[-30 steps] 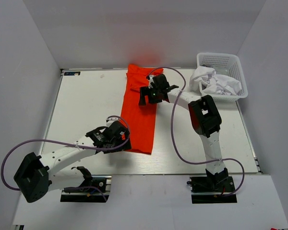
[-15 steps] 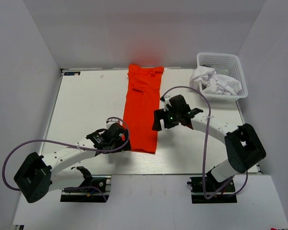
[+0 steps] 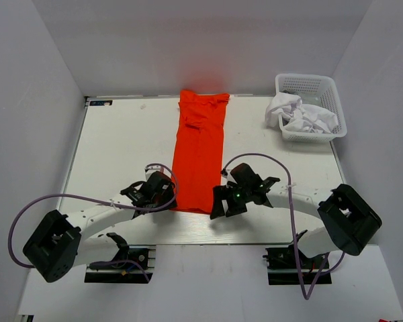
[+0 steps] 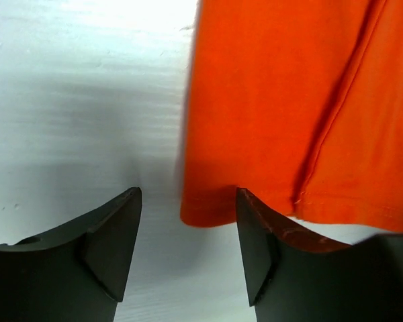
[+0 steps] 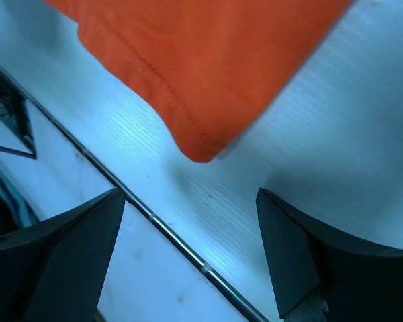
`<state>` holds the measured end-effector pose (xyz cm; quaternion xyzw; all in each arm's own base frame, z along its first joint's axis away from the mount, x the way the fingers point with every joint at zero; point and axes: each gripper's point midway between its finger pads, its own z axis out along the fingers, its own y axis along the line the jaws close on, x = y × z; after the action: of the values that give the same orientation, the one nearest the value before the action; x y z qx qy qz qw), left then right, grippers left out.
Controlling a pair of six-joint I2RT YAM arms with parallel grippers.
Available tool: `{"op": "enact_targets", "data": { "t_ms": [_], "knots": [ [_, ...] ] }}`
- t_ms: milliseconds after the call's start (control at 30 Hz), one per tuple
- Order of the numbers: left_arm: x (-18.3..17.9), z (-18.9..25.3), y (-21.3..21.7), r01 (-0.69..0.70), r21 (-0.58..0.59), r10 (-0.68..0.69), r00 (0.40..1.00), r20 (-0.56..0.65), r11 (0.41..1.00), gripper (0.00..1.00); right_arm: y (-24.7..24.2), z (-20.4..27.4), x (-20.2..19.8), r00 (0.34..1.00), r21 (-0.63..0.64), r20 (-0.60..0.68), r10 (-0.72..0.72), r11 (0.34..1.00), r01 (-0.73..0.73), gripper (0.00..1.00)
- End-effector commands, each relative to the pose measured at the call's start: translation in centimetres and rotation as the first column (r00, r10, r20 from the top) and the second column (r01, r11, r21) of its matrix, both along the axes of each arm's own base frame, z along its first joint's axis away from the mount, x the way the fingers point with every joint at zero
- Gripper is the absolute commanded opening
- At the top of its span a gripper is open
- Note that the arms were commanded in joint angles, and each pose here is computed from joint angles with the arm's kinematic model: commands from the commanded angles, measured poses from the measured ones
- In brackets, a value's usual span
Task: Fold and stack the t-shirts
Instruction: Grab the bottom of the folded rectangular tshirt with both arms
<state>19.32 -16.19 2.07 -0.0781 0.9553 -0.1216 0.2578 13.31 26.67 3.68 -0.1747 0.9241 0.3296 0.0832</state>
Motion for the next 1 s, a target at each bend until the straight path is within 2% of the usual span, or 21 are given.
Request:
{"op": "enact_targets", "data": {
  "t_ms": [0,100,133,200,233,300,333,467,500,600,633,800,967],
  "knots": [
    [-1.0,-1.9,-0.2,0.040,-0.005,-0.040,0.998,-0.053,0.999,0.68,0.7,-1.0,-0.8,0.997,0.010,-0.055,-0.049,0.999,0.049,0.85],
    [-1.1,-2.1,-0.8,0.069,-0.029,-0.071,0.995,-0.066,0.997,0.62,0.7,-1.5,-0.4,0.997,-0.027,-0.026,-0.073,0.997,0.072,0.82],
    [-1.2,-2.1,-1.0,0.074,-0.035,-0.076,0.995,-0.071,0.997,0.56,0.7,-1.6,-0.2,0.996,-0.031,-0.024,-0.082,0.996,0.082,0.82],
    [-1.1,-1.8,-1.2,0.096,-0.039,-0.099,0.993,-0.065,0.995,0.49,0.4,-1.9,0.3,0.993,-0.059,-0.008,-0.115,0.992,0.114,0.80],
    [-1.3,-1.9,-1.1,0.096,-0.034,-0.098,0.993,-0.072,0.995,0.42,0.2,-2.0,0.7,0.992,-0.074,0.004,-0.130,0.989,0.130,0.80],
    [-1.1,-1.5,-1.2,0.104,-0.035,-0.106,0.992,-0.062,0.994,0.36,0.1,-2.2,0.9,0.991,-0.092,0.004,-0.134,0.987,0.133,0.74],
    [-1.1,-1.5,-1.2,0.104,-0.035,-0.106,0.992,-0.062,0.994,0.30,0.2,-2.4,0.7,0.992,-0.096,-0.002,-0.126,0.988,0.125,0.72],
    [-1.7,-1.9,-1.0,0.108,-0.024,-0.110,0.990,-0.092,0.994,0.28,0.8,-2.5,1.3,0.994,-0.105,0.005,-0.111,0.988,0.111,0.60],
    [-1.7,-1.8,-1.0,0.108,-0.021,-0.109,0.989,-0.097,0.994,0.28,0.7,-2.6,1.3,0.994,-0.109,0.002,-0.110,0.988,0.110,0.54],
    [-2.1,-2.0,-0.6,0.108,-0.009,-0.108,0.987,-0.115,0.994,0.24,0.9,-2.7,1.2,0.994,-0.105,-0.004,-0.105,0.989,0.104,0.21],
    [-2.2,-2.0,-0.8,0.113,-0.018,-0.114,0.986,-0.121,0.993,0.23,0.9,-2.7,1.1,0.995,-0.106,-0.001,-0.104,0.989,0.103,0.00],
    [-2.5,-0.9,-2.3,0.157,-0.096,-0.167,0.979,-0.116,0.983,0.00,1.2,-1.7,1.9,0.994,-0.088,0.051,-0.099,0.991,0.103,0.00],
    [-0.7,2.3,-3.7,0.187,-0.120,-0.193,0.980,-0.046,0.975,0.00,1.9,0.2,3.5,0.987,-0.067,0.130,-0.091,0.993,0.100,0.00]
  ]
}}
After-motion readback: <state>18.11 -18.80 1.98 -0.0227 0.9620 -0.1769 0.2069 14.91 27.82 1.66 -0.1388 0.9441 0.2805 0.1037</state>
